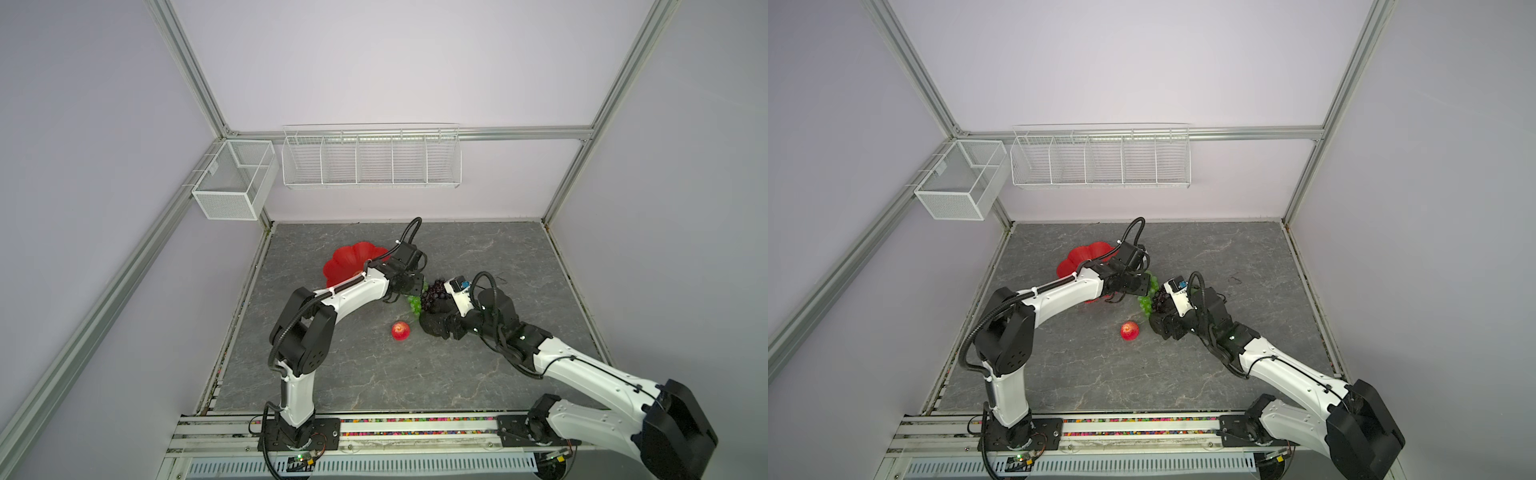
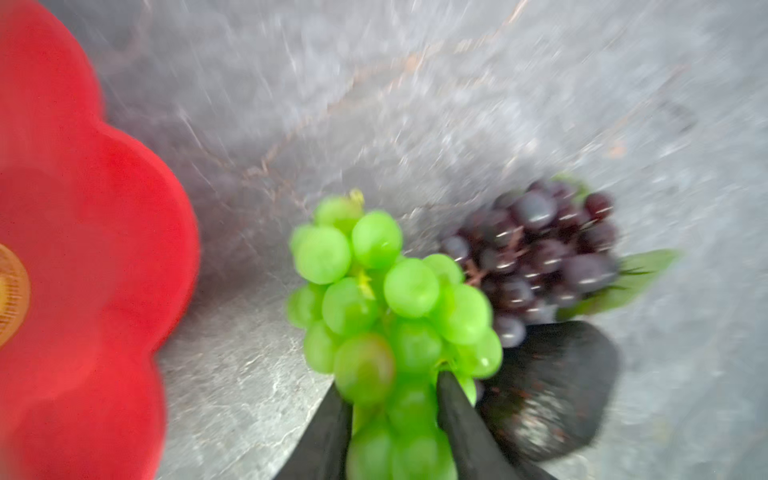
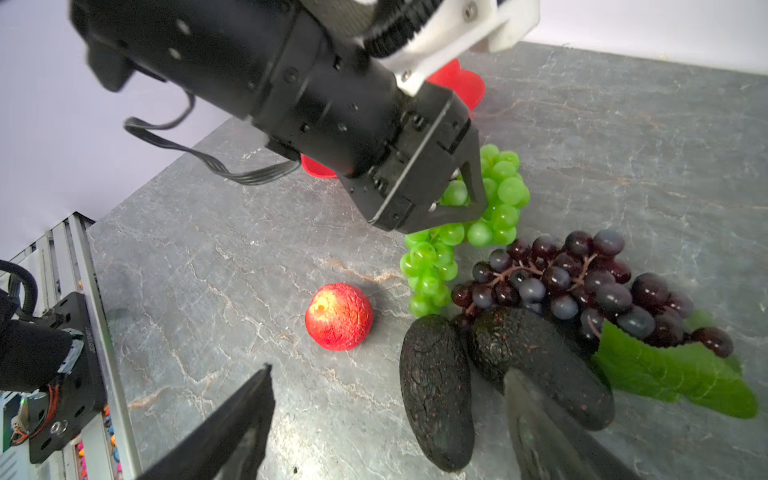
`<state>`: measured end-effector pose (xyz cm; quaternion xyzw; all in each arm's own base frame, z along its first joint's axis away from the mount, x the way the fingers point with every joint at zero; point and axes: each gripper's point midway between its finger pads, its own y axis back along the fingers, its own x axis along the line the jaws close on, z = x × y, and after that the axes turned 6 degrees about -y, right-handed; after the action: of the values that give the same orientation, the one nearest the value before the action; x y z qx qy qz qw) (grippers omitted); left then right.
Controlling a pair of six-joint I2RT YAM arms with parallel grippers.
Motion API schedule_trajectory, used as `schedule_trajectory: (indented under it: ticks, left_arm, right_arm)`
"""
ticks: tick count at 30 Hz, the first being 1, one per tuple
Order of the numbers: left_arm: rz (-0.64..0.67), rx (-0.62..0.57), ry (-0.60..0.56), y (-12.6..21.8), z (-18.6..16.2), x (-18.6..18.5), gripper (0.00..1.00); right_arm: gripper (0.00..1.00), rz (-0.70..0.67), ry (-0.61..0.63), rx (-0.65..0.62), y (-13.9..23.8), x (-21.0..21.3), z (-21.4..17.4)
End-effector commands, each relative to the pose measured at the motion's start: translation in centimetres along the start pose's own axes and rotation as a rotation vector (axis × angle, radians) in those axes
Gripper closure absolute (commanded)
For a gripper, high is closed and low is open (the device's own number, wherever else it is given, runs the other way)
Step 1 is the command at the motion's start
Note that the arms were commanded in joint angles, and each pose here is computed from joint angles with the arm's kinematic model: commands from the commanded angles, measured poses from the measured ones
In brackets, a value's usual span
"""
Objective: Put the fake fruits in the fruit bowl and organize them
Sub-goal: 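Grasp the green grapes with the left gripper and lower them into the red bowl, then release the green grapes and move the left gripper to the purple grapes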
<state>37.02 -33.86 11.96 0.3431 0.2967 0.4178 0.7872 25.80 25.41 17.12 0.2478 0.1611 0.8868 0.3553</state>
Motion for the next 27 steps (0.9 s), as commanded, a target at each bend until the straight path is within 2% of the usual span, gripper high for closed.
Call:
schedule_trajectory:
  ticks: [1,6,8,16,23,27]
  left_arm:
    - [-0.003,-0.094,-0.002,3.1,2.4,0.1,0.68]
    - [0.089,-0.191,0.038,6.4,4.4,2.4,0.73]
    - [0.156,-0.227,0.042,7.6,4.9,4.2,0.75]
    - [0.284,-0.324,0.133,11.0,5.4,12.0,0.78]
    - [0.358,-0.245,0.172,8.5,4.3,17.8,0.78]
    - [0.428,-0.131,0.182,6.1,3.0,20.2,0.79]
  right_arm:
    - [0.12,0.003,0.032,-0.047,-0.1,0.3,2.1]
    - [0.12,0.034,0.042,-0.054,-0.6,1.0,3.2]
    - [0.12,0.04,0.042,-0.057,-0.7,1.1,3.4]
    - [0.12,0.057,0.029,-0.035,-1.5,1.2,2.8]
    - [0.12,0.078,0.014,-0.023,-1.9,1.5,2.5]
    - [0.12,0.093,-0.002,-0.009,-2.2,1.6,2.3]
